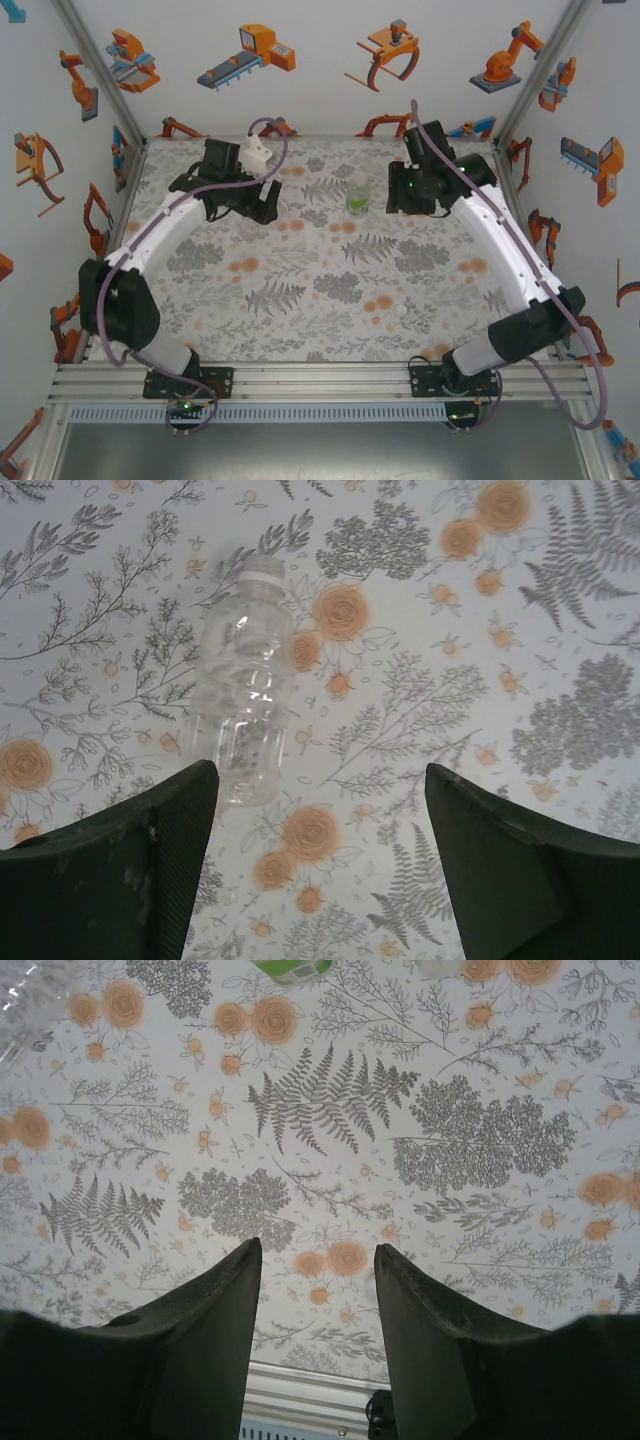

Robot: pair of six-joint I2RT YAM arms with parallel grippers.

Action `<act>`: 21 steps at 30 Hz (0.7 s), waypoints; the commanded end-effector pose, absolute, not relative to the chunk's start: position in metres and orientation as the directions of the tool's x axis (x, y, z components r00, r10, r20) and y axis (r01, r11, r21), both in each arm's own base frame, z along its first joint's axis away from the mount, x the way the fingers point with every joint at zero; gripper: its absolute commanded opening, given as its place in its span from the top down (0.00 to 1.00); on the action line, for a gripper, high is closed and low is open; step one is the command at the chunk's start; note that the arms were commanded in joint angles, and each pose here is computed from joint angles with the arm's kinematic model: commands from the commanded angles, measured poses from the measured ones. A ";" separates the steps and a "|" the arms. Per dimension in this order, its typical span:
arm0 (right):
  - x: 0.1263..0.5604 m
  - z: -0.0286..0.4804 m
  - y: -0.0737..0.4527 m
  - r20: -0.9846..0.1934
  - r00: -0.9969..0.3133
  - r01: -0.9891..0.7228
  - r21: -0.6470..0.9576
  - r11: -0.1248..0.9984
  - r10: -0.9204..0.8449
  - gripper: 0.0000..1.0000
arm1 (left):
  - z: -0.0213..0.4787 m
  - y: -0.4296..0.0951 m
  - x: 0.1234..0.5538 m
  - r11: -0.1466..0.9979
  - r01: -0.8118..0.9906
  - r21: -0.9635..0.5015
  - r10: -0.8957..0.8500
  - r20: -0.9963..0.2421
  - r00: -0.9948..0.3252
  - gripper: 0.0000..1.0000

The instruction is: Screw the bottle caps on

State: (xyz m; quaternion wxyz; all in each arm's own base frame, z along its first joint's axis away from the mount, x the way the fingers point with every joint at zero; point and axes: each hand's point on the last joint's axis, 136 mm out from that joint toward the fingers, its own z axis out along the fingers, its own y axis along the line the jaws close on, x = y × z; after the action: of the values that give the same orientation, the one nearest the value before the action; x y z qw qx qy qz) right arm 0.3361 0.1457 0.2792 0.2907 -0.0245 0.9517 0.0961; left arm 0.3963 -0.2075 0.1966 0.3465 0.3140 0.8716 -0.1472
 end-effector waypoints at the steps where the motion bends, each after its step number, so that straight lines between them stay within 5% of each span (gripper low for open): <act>1: 0.320 0.290 0.132 -0.585 -0.809 -0.061 0.184 0.981 0.059 0.53 | 0.182 -0.208 0.406 0.718 0.696 -0.017 0.518 -0.655 -0.550 0.23; 21: 0.292 0.269 0.123 -0.547 -0.832 -0.029 0.210 0.977 0.093 0.53 | 0.072 -0.195 0.429 0.809 0.580 -0.094 0.468 -0.493 -0.733 0.22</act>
State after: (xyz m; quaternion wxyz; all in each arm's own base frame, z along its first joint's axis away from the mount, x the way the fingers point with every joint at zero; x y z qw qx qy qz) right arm 0.2937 0.1235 0.2648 0.2825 0.0047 0.9546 0.0948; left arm 0.4286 -0.1948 0.0812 0.2319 0.3061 0.9164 -0.1126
